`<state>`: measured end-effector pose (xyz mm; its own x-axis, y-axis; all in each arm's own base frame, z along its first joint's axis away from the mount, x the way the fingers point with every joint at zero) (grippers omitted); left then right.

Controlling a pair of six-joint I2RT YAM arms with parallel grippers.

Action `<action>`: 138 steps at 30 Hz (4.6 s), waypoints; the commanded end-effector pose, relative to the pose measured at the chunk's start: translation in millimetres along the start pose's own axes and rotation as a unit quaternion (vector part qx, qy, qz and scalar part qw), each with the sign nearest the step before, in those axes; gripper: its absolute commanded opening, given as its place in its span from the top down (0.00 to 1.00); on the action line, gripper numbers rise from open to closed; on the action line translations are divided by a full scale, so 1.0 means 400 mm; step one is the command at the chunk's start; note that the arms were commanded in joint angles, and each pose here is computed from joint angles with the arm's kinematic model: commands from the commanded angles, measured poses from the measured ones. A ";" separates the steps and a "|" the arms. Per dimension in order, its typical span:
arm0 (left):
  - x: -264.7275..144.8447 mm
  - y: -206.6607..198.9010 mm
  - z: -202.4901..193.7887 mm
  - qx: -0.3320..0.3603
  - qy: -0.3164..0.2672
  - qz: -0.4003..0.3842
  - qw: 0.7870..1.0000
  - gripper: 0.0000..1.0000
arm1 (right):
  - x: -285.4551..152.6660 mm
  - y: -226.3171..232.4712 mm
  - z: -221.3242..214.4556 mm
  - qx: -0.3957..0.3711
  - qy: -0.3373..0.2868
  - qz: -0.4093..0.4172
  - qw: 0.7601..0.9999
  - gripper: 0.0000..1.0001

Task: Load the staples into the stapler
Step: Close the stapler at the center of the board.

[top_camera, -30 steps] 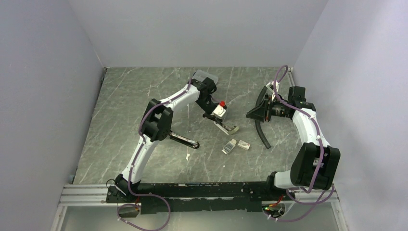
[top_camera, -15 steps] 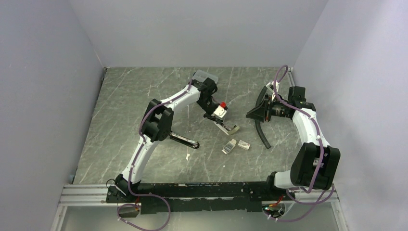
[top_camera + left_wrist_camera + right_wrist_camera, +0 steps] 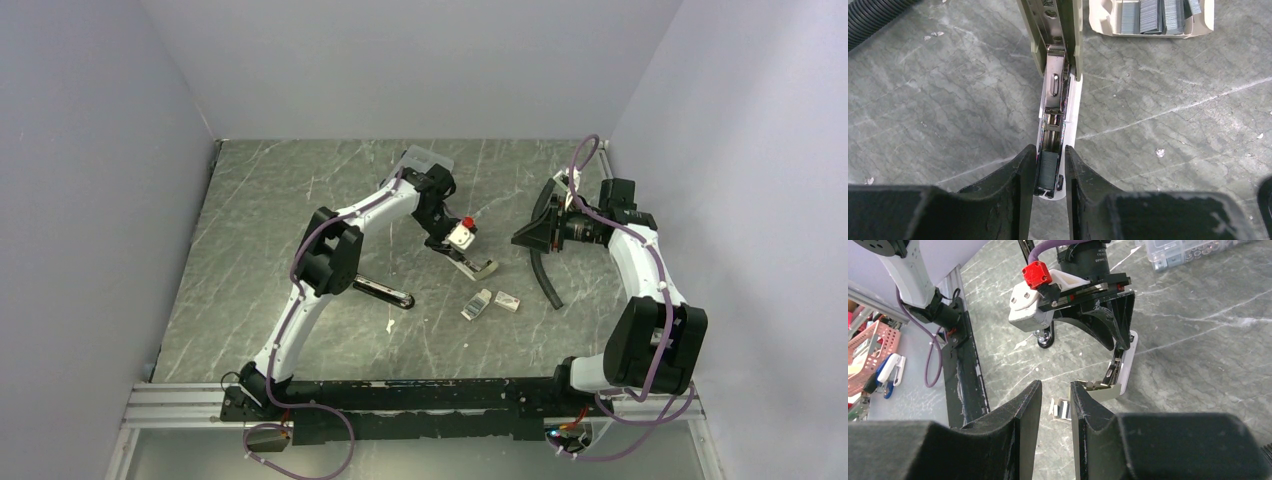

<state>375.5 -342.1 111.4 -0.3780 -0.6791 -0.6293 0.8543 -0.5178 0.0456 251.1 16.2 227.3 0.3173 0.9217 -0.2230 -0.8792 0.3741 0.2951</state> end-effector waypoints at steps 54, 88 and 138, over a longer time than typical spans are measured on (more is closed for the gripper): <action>-0.043 -0.017 -0.026 -0.076 -0.006 0.063 0.995 0.62 | 0.156 -0.008 -0.097 -0.063 0.164 0.028 0.984 0.68; 0.015 -0.096 0.002 -0.328 0.026 0.211 0.920 0.95 | 0.104 -0.072 -0.051 -0.010 0.128 -0.210 0.969 0.52; -0.017 -0.120 0.068 -0.361 0.028 0.274 0.891 0.51 | 0.141 -0.081 -0.050 -0.064 0.116 -0.193 0.972 0.59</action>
<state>331.4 -331.0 108.5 0.1340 -0.6686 -0.7314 0.9201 0.3581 -0.1587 289.0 54.6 174.0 0.5486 0.6446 -0.5324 -0.7308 0.6791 0.0692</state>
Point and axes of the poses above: each gripper's point midway between its finger pads, its own x axis out along the fingers, its own y axis along the line the jaws close on, z = x × y, the point moved 10 cm from there along -x, back along the fingers, and after that the axes turned 12 degrees about -x, right-handed, at the moved point
